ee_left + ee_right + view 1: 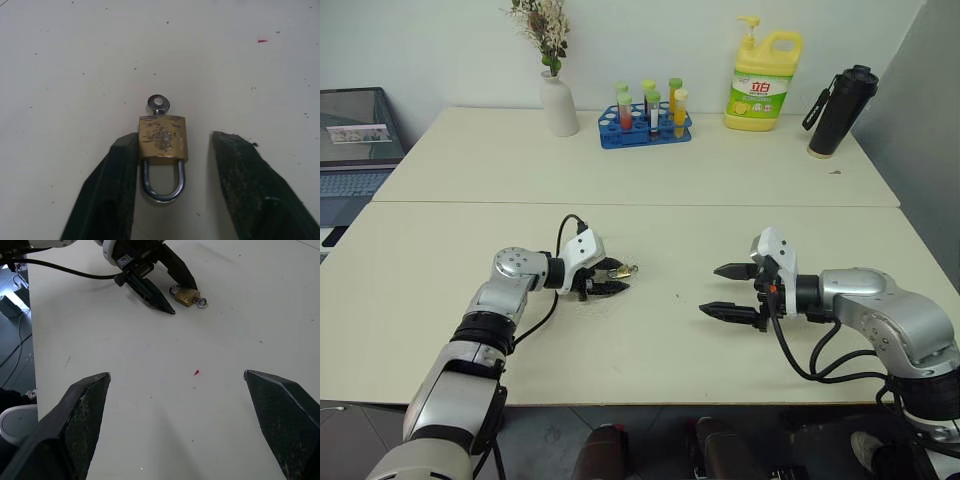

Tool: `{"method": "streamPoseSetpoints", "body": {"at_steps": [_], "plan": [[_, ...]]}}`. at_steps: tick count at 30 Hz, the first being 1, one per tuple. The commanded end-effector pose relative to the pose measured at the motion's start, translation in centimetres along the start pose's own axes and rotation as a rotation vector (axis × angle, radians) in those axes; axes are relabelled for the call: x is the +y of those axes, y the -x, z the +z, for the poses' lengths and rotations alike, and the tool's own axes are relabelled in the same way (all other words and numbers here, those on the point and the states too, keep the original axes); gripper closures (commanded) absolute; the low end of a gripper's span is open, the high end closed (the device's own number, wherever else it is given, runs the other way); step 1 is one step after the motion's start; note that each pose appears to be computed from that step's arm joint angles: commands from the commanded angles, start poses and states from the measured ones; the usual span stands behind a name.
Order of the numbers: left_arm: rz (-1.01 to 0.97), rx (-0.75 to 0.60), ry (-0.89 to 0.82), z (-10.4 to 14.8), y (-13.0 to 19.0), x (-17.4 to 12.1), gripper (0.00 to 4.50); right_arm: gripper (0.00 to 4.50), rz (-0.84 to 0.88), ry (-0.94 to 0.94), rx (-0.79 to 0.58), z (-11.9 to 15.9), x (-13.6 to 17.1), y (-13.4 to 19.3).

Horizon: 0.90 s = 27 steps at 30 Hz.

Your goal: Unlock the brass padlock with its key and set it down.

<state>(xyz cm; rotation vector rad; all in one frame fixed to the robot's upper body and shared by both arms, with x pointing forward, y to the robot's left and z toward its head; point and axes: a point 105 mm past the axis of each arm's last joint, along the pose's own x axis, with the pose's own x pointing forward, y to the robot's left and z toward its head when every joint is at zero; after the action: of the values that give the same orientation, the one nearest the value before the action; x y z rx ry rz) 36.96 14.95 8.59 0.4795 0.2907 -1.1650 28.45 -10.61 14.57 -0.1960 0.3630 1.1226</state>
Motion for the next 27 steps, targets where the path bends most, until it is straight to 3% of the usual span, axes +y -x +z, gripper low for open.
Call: {"method": "streamPoseSetpoints", "body": {"at_steps": [1,2,9,12,20,24,27], "plan": [[0.006,0.083,0.004,-1.5,-0.3,0.0,3.24,0.00,-0.017,0.041,-0.028,1.2,0.0,0.8],[0.009,0.091,0.008,-1.6,-0.4,0.0,3.52,0.00,-0.017,0.040,-0.029,1.2,0.0,0.8],[-0.029,0.069,-0.038,-1.0,-0.8,-0.7,3.54,0.00,-0.025,0.054,-0.036,1.2,0.0,1.0],[-0.093,-0.046,-0.206,2.3,-1.3,-2.6,3.54,0.00,-0.062,0.081,-0.063,0.9,-0.4,2.2],[-0.189,-0.191,-0.427,8.4,-2.3,-6.2,3.54,0.00,-0.241,0.181,-0.125,-0.4,-2.4,5.6],[-0.127,-0.288,-0.684,11.1,-2.3,-7.3,3.54,0.00,-0.139,0.052,-0.130,-0.5,-1.1,6.2],[-0.069,-0.313,-0.862,11.7,-2.2,-7.4,3.54,0.00,-0.076,0.048,-0.157,0.5,0.1,6.0]]}}
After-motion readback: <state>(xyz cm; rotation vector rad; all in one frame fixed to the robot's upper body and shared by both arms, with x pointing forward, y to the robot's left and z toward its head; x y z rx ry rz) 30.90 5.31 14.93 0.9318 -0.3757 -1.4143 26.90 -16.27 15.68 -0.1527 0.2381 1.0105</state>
